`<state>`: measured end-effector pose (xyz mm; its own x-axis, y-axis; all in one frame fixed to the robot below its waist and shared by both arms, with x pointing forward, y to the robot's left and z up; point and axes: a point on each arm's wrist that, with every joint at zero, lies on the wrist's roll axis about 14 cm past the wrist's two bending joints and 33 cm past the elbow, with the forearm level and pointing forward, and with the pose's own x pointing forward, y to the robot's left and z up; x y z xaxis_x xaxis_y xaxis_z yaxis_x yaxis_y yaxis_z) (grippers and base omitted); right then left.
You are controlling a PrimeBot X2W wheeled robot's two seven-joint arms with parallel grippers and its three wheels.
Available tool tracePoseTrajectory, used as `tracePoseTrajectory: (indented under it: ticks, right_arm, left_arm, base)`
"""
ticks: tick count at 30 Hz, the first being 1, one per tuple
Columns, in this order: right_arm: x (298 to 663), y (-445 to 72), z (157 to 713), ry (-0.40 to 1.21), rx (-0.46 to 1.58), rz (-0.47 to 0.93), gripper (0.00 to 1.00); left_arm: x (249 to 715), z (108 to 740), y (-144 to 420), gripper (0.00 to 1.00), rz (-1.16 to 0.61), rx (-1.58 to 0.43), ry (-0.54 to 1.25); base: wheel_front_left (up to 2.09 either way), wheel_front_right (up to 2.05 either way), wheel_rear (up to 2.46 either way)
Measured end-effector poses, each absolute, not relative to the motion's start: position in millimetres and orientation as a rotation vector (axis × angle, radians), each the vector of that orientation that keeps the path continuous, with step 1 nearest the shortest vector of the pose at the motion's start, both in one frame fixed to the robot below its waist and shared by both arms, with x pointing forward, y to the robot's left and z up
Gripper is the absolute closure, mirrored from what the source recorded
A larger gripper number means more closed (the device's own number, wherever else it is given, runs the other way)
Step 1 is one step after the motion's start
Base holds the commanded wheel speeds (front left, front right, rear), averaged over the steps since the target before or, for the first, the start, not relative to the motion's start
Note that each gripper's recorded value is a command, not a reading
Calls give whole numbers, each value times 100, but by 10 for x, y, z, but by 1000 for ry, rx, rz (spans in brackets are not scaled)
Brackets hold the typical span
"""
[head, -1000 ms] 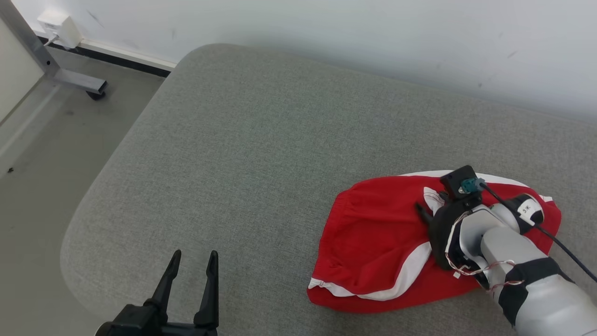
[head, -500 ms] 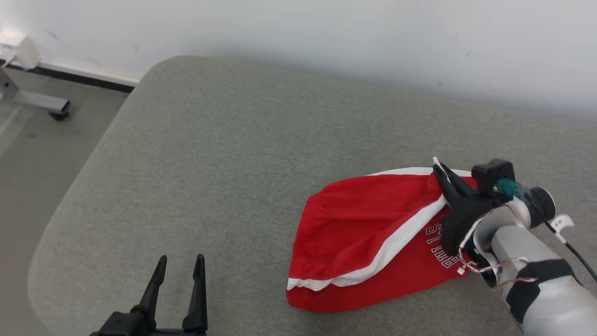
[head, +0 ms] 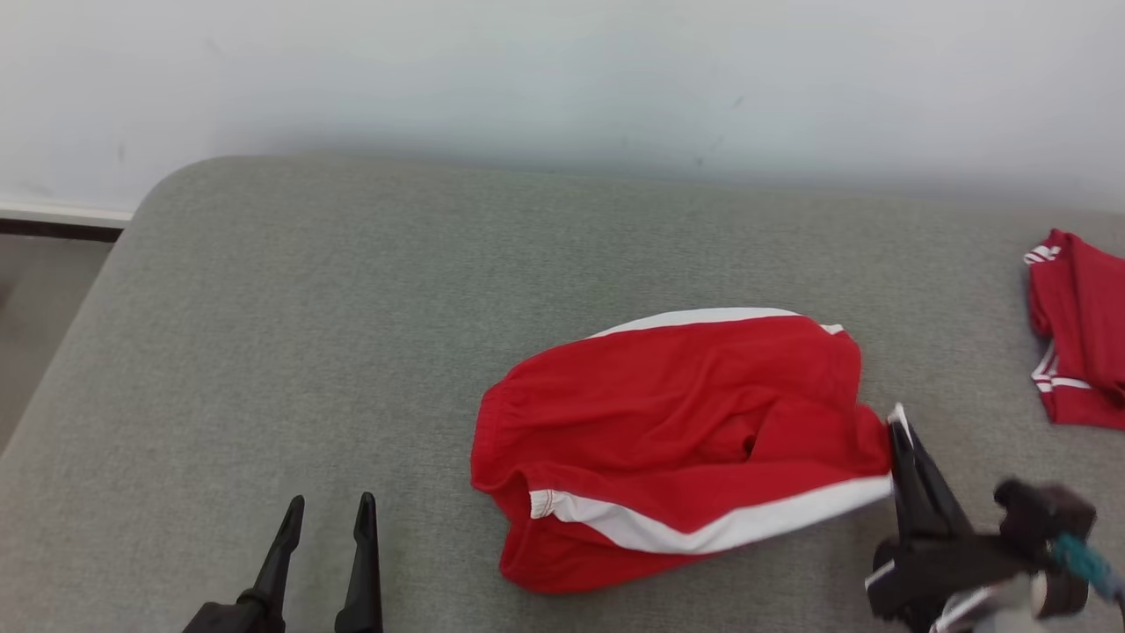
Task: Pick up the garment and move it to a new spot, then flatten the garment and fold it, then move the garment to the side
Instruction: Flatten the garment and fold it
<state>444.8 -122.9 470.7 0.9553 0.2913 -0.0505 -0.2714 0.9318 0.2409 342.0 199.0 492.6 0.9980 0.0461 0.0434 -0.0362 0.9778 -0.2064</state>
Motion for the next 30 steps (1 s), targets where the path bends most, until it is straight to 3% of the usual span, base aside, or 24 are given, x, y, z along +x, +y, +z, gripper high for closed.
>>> tracePoseTrajectory:
  ticks: [5, 6, 7, 30]
  right_arm:
    - [3976, -1417, 4484, 116, 305, 170, 100]
    - [3905, -1458, 4442, 125, 310, 147, 93]
    - [3849, -1487, 4411, 132, 315, 131, 0]
    - [3582, -1576, 5140, -97, 125, 188, 0]
  left_arm:
    - [3495, 4921, 1863, 0, -5, -208, -44]
    - [3504, 4917, 1841, 0, -12, -208, -42]
    - [3513, 4915, 1832, 0, -16, -208, -42]
    - [3393, 5028, 1763, 0, -55, -174, -78]
  base:
    - [0, 0, 0]
    - [0, 0, 0]
    - [0, 0, 0]
    - [0, 0, 0]
